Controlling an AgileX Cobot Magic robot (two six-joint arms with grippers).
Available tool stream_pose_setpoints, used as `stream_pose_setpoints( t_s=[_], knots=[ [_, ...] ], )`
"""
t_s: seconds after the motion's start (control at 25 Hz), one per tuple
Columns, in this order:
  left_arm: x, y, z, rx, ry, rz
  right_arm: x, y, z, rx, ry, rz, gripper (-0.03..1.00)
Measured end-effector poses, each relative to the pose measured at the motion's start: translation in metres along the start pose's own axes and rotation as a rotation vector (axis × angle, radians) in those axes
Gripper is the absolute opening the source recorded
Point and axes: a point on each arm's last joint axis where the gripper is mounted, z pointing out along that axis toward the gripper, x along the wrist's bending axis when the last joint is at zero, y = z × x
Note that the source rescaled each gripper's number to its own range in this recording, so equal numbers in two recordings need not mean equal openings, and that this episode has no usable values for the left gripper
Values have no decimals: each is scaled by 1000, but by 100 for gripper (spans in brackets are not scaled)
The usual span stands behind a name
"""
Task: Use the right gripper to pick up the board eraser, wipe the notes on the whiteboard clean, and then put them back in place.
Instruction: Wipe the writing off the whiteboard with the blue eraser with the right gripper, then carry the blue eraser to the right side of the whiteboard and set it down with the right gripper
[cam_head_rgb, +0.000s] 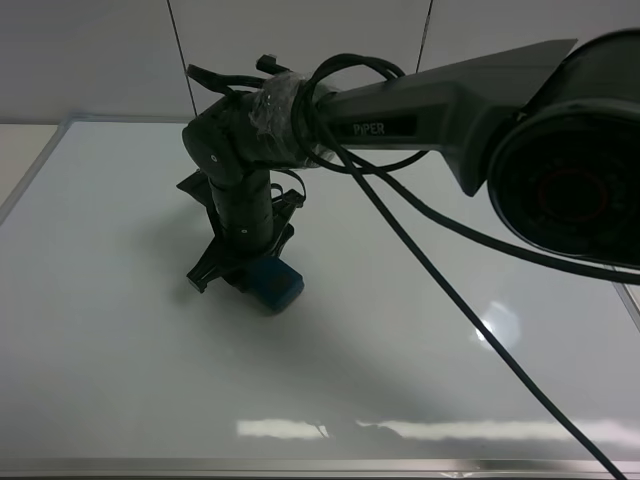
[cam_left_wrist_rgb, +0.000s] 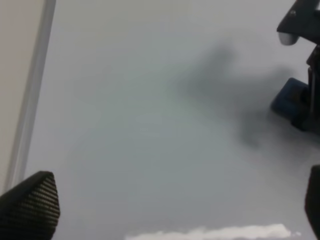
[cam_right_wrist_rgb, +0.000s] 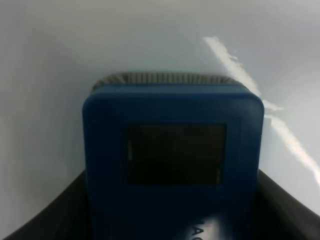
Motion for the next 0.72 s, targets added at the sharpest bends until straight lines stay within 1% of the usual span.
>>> stream_pose_setpoints(
  t_s=[0.12, 0.28, 0.4, 0.52, 0.72],
  knots=[
    [0, 0, 0, 0, 0, 0, 1, 0, -5, -13, 15, 13, 1],
    [0, 0, 0, 0, 0, 0, 0, -2, -14, -3, 60, 62, 1],
    [0, 0, 0, 0, 0, 0, -16, -3, -39, -17, 68, 106, 1],
    [0, 0, 0, 0, 0, 0, -36, -5, -69, -48, 56, 153, 1],
    [0, 0, 0, 0, 0, 0, -67, -14, -101, -39, 44, 221, 1]
  ],
)
